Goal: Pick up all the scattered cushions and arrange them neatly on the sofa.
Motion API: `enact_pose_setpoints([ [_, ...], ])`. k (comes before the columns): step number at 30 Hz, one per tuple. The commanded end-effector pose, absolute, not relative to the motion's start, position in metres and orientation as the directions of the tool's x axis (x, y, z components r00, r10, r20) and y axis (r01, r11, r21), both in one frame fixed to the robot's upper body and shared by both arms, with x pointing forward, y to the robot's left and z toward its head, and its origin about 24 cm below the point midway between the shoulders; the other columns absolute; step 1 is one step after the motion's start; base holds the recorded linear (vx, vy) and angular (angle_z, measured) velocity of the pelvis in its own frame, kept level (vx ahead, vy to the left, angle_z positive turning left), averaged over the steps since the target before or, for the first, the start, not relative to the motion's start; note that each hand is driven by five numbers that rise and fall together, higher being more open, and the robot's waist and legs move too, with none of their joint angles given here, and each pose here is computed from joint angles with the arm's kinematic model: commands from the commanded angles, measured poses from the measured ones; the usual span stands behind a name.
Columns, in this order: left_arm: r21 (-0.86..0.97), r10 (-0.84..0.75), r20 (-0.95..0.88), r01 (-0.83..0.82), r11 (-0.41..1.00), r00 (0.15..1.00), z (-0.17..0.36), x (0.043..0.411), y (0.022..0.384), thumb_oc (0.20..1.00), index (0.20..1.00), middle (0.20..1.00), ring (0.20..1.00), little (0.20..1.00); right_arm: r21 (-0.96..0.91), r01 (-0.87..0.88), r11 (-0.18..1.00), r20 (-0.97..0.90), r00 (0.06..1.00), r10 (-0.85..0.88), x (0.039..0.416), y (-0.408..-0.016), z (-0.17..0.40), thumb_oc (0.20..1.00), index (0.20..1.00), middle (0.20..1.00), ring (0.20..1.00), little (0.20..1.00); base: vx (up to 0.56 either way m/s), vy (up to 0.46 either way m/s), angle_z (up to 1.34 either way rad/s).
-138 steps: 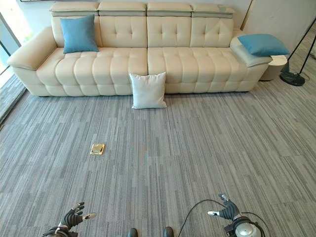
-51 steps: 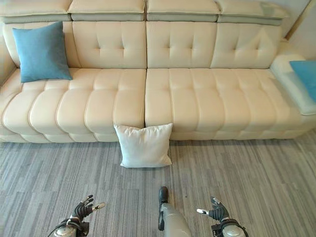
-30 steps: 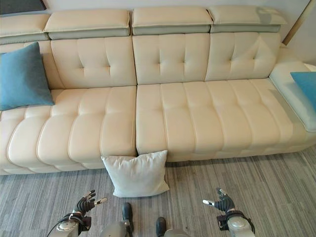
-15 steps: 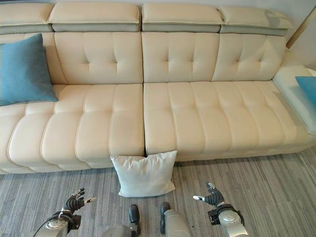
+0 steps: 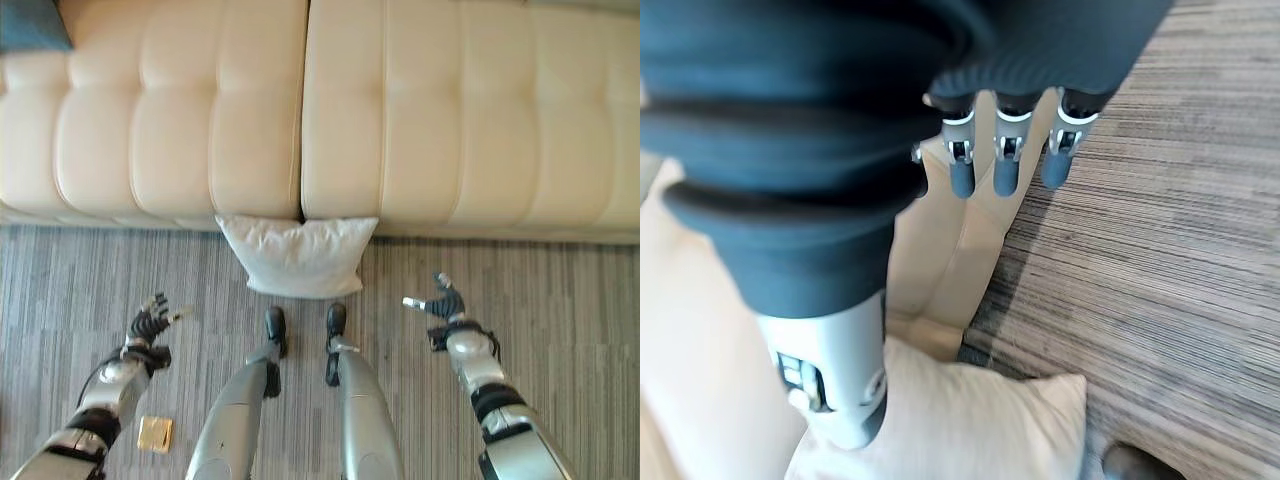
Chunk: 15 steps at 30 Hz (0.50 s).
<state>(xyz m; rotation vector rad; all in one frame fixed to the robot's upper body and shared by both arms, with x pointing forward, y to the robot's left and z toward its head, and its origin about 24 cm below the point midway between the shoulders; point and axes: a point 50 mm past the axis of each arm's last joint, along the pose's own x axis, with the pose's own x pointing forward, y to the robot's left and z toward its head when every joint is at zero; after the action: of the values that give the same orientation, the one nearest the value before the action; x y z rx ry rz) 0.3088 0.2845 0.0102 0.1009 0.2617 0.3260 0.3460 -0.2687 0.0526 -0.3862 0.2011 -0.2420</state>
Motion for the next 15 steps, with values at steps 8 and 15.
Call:
enact_pose_setpoints([
  [8,0.158,0.429,0.119,-0.444,0.882,0.895,0.147,0.371,0.312,1.000,1.000,1.000,1.000,1.000,-0.270,0.380,0.885,0.111,0.925,-0.363,0.404,-0.253,0.170,1.000,1.000,1.000,1.000,1.000,-0.04,-0.014,-0.04],
  [15,0.188,0.281,0.291,-0.343,0.920,0.915,0.215,0.402,0.261,1.000,1.000,1.000,1.000,1.000,-0.251,0.195,0.948,0.294,0.949,-0.117,0.424,-0.156,0.230,1.000,1.000,1.000,1.000,1.000,0.01,-0.005,0.07],
])
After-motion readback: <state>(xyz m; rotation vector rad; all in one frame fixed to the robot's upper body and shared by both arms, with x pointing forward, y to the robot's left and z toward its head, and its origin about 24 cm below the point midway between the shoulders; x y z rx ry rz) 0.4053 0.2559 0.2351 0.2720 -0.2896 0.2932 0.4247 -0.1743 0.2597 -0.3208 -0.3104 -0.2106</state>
